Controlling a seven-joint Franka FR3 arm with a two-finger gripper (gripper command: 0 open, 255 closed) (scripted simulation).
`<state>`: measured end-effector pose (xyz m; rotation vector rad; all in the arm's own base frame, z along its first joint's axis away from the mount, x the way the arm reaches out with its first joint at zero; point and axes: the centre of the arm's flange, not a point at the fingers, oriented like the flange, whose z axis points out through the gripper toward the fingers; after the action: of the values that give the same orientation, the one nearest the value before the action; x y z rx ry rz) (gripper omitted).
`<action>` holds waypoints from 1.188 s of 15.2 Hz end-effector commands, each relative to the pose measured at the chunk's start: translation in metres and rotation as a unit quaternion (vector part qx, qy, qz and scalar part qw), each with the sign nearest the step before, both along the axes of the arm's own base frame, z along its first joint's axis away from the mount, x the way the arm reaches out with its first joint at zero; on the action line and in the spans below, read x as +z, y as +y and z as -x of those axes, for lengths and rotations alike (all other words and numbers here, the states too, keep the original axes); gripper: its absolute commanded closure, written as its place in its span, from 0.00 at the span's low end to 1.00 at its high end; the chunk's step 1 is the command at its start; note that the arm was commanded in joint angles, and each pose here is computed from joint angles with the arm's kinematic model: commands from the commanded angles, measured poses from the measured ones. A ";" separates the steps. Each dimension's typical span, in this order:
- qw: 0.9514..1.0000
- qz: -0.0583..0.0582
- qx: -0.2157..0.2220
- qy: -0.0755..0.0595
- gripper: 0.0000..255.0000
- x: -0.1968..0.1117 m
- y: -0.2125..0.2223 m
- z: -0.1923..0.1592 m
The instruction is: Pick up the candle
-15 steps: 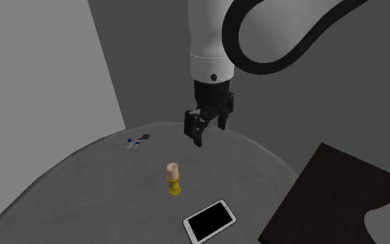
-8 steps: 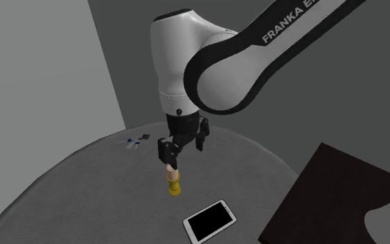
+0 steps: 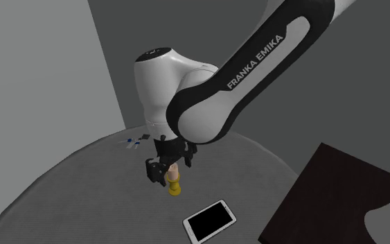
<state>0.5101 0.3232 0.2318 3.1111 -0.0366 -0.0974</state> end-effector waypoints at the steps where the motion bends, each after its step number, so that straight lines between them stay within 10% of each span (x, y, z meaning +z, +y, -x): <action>1: 1.000 0.000 0.000 0.000 0.00 -0.011 0.000 0.000; 4: 1.000 0.000 0.000 0.000 0.00 -0.019 0.000 0.000; 5: 1.000 0.000 0.000 0.000 1.00 -0.019 0.001 0.000; 18: 1.000 0.000 0.000 0.000 1.00 0.002 0.000 0.000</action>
<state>0.5098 0.3233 0.2283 3.1112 -0.0368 -0.0965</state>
